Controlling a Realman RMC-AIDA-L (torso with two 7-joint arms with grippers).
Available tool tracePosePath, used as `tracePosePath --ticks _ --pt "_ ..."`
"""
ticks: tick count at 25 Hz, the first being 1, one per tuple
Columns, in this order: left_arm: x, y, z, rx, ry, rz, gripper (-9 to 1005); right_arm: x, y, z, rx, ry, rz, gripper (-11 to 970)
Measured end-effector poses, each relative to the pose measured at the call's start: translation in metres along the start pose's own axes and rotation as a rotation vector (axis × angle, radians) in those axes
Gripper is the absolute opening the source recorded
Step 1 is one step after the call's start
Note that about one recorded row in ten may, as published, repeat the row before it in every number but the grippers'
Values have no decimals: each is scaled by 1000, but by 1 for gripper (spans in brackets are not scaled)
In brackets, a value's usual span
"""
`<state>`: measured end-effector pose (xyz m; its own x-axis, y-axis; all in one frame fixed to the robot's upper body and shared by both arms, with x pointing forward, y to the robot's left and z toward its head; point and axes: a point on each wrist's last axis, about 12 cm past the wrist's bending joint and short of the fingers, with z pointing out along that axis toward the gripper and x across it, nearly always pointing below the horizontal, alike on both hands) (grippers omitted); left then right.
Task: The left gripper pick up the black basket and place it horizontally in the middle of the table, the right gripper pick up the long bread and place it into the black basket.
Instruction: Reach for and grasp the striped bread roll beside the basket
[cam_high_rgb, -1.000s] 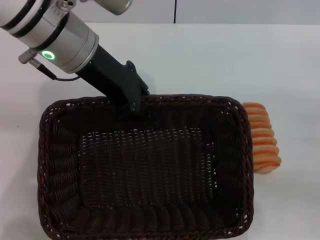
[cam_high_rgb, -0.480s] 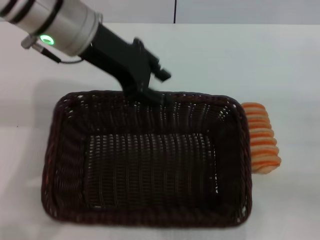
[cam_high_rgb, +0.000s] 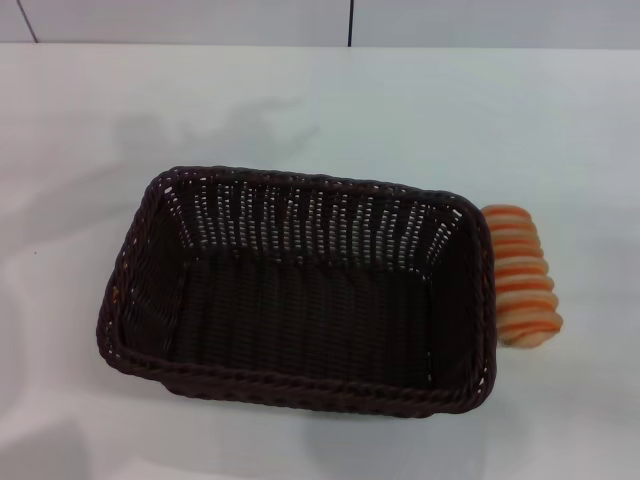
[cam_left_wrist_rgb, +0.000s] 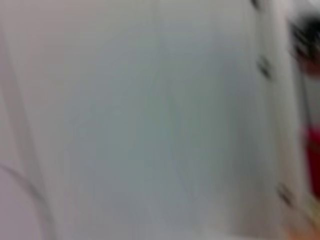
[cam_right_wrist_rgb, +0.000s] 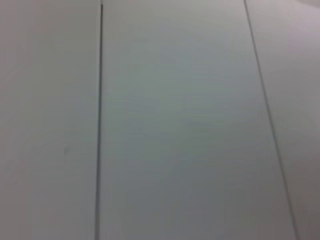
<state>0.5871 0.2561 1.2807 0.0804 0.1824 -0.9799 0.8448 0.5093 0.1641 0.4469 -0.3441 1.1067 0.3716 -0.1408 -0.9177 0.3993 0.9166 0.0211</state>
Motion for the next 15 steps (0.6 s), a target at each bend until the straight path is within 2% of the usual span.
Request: tracePosePath --ticks 3,7,12,15 --pt "11 1 -29 -132 -154 -11 527 -2 10 -10 -34 15 16 652" --pt "37 -1 -66 -312 -319 -34 527 -5 24 -21 -85 65 58 652" --pt "64 4 -95 -423 -385 -110 527 -5 48 -32 -183 196 113 652" --pt "72 5 -105 -450 -387 -131 527 -5 62 -35 -253 307 119 651"
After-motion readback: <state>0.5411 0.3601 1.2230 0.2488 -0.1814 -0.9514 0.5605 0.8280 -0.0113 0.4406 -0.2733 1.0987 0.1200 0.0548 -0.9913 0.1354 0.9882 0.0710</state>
